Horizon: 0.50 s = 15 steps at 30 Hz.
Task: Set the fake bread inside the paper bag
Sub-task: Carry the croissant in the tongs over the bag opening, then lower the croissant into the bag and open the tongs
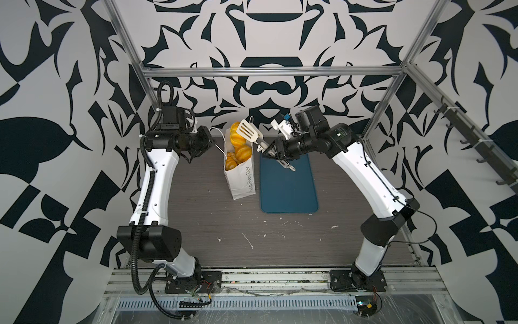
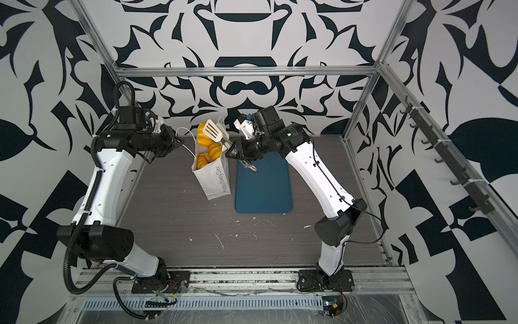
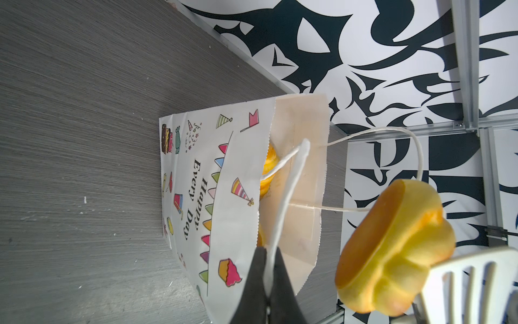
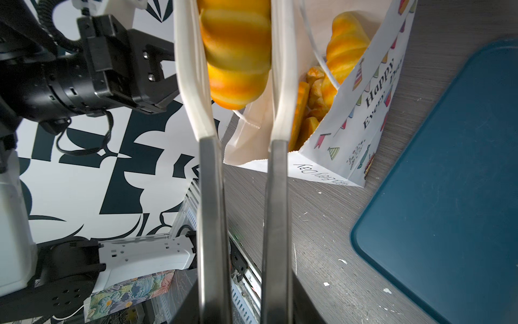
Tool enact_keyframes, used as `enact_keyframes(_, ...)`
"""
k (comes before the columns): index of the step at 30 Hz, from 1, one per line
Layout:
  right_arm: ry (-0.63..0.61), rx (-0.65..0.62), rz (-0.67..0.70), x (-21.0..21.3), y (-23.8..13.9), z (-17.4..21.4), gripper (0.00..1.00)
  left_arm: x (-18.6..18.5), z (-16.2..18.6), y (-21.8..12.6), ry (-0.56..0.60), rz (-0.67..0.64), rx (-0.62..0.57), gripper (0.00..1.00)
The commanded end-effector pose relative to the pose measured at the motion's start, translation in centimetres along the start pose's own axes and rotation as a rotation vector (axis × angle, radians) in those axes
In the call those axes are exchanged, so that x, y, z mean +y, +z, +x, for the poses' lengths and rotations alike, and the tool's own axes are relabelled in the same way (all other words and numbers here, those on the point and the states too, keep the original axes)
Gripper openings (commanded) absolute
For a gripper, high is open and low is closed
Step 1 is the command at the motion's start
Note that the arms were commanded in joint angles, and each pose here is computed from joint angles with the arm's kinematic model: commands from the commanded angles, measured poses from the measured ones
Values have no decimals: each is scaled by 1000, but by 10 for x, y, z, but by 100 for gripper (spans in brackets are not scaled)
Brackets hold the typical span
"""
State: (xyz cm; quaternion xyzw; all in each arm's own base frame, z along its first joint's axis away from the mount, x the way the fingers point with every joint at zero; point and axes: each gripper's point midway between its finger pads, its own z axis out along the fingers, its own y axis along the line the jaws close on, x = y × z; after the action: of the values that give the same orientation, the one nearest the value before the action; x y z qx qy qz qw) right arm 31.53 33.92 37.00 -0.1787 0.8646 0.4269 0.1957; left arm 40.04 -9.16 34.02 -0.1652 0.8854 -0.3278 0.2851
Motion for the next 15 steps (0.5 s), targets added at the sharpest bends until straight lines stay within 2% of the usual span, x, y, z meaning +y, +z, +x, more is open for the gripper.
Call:
enact_keyframes(1, -76, -68, -27, 21, -18, -14, 36, -5, 0, -8, 3, 2, -6, 0)
enact_keyframes(15, -39, -13, 24, 2, 1, -11, 36, -3, -2, -9, 7, -2, -10, 0)
